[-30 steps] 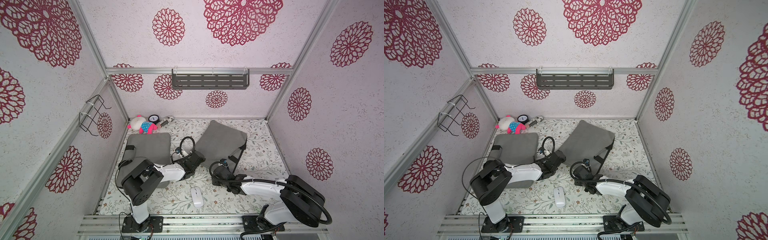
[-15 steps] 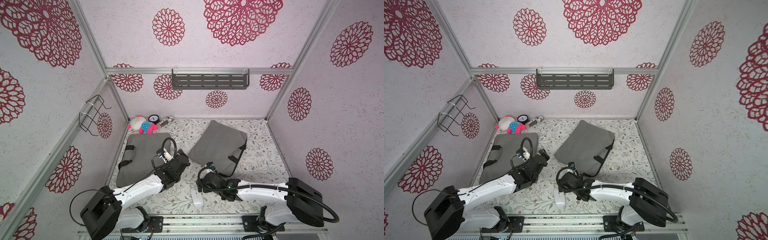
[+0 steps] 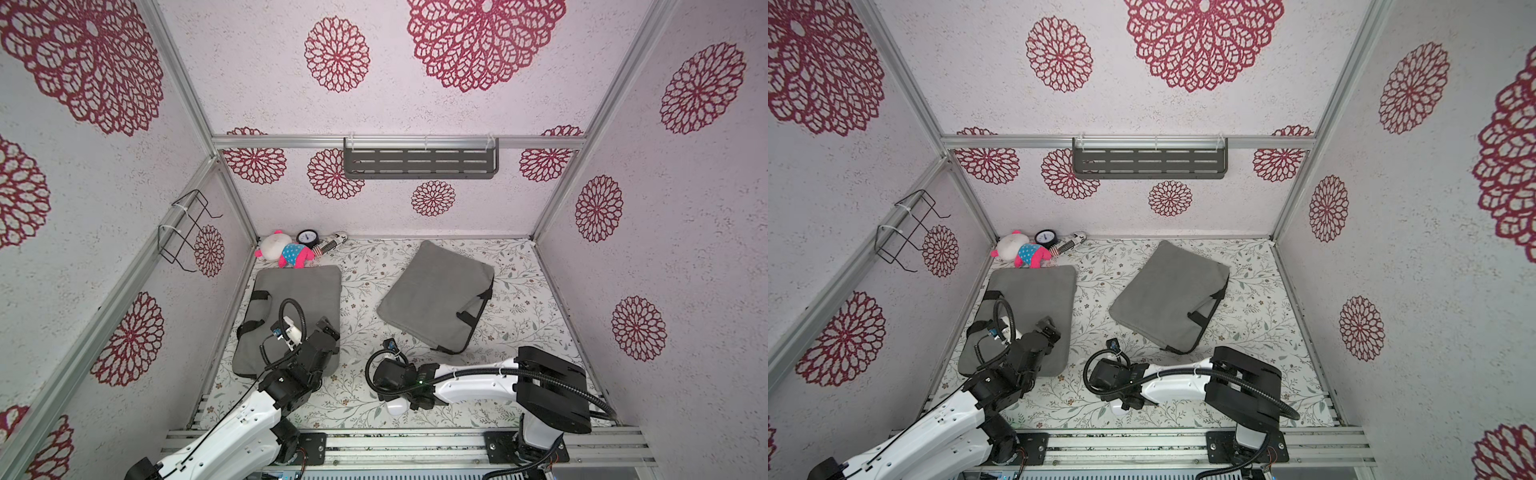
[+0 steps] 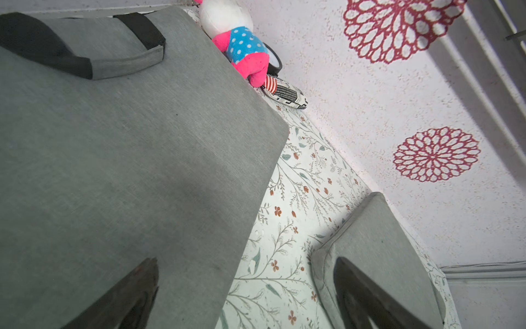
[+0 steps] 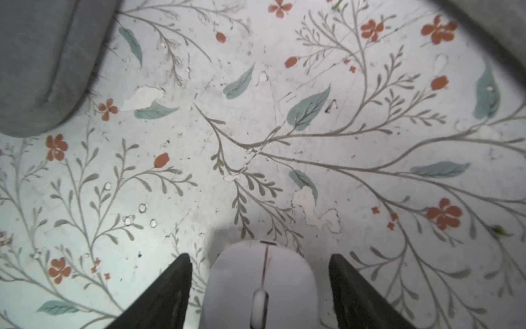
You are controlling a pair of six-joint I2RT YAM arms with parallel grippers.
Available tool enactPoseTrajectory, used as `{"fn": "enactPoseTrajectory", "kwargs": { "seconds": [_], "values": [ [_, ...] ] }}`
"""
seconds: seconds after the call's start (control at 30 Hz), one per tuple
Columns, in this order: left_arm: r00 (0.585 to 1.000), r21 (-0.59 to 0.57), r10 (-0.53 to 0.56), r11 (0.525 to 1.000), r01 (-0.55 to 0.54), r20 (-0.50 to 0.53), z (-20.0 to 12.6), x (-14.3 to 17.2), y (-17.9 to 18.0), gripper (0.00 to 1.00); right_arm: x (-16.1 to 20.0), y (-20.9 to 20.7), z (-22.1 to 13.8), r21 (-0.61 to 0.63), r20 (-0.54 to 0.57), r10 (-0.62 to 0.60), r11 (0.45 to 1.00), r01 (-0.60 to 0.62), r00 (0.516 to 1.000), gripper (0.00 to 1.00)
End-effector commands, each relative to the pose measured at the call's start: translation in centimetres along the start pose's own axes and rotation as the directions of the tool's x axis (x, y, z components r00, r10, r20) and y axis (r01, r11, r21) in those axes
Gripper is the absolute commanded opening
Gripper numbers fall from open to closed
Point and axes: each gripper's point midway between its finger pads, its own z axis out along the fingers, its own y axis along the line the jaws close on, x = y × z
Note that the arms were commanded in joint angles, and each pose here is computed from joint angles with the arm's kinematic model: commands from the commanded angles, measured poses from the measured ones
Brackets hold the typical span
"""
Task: Put the mouse into the laptop bag
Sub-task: Pick up the mouse from the center of the board.
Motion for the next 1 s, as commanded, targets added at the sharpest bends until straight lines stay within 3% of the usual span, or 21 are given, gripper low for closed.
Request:
{"fn": "enactPoseTrajectory", "kwargs": {
  "seconds": [0.0, 0.33, 0.53, 0.8, 0.97],
  "values": [
    [0.998, -0.011, 0.036, 0.999, -0.037, -0.055, 0.3, 0.9, 0.5, 0.98, 0.1, -0.3, -0.1, 0.034, -0.001, 0.015, 0.999, -0.014, 1.000, 0.76],
    [0.995, -0.030, 0.036, 0.999, -0.039, -0.098, 1.3, 1.7, 0.0, 0.98, 1.5, -2.1, -0.2, 0.131, -0.033, -0.001, 0.991, 0.005, 0.999, 0.70],
    [0.994, -0.025, 0.025, 0.999, -0.028, -0.104, 1.4, 1.5, -0.3, 0.98, 1.8, -1.2, -2.3, 0.123, -0.022, -0.076, 0.989, 0.078, 0.997, 0.77],
    [0.992, -0.008, 0.014, 1.000, -0.015, -0.127, 1.5, 1.8, -0.9, 0.98, 4.0, -2.5, -2.5, 0.162, -0.055, -0.070, 0.984, 0.078, 0.996, 0.82],
    [0.989, -0.004, 0.016, 1.000, -0.017, -0.146, 1.7, 2.2, -1.3, 0.98, 4.7, -1.8, -1.9, 0.139, -0.067, -0.064, 0.988, 0.073, 0.996, 0.67]
  ]
}}
